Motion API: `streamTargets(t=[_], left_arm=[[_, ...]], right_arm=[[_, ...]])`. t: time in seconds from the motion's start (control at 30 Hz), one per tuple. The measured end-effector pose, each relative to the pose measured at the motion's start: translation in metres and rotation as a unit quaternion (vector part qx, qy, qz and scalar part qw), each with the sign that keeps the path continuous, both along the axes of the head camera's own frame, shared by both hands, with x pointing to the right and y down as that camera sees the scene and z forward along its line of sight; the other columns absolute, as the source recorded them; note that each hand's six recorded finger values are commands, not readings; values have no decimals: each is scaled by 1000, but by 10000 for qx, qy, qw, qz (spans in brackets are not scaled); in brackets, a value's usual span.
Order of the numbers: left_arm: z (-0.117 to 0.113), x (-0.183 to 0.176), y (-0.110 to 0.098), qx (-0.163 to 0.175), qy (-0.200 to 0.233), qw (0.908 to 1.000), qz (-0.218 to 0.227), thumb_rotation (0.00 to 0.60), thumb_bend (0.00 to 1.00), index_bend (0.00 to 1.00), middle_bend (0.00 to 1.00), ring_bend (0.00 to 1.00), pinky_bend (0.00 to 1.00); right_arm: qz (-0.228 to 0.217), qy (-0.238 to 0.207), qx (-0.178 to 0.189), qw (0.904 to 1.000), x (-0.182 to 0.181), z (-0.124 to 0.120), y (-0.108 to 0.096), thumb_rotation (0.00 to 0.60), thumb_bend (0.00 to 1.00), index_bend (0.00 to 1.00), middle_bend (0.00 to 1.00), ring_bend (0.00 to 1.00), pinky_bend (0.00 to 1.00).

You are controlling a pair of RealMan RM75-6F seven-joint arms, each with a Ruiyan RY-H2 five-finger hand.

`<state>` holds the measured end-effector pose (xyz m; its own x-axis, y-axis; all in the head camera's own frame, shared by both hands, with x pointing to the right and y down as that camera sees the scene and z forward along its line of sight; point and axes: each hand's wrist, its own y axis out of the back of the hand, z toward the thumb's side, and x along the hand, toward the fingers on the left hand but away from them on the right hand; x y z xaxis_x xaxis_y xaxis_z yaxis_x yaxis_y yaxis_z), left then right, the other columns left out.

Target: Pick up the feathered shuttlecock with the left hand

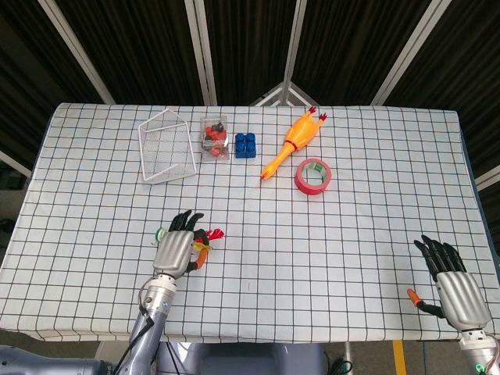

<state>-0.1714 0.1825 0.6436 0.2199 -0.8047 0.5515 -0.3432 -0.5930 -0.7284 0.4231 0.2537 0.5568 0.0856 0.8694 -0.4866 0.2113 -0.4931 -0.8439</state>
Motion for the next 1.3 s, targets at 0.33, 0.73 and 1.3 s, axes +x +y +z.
streamTargets(t=[0.33,0.73,1.3], left_arm=[[-29,-27,-11,241,552,9972,-440,600,671,585,117,0,0],[-40,-63,-15,457,1483,9812,-1149,600,669,585,117,0,0],[-31,-74,-6,128,2584,9517,-1655,600,660,585,117,0,0]], right_arm=[[20,-3,1,10000,-1,0,1,600,339,0,0,0,0],[52,-1,-16,10000,0,1,1,600,339,0,0,0,0],[55,12,-31,10000,0,1,1,600,339,0,0,0,0]])
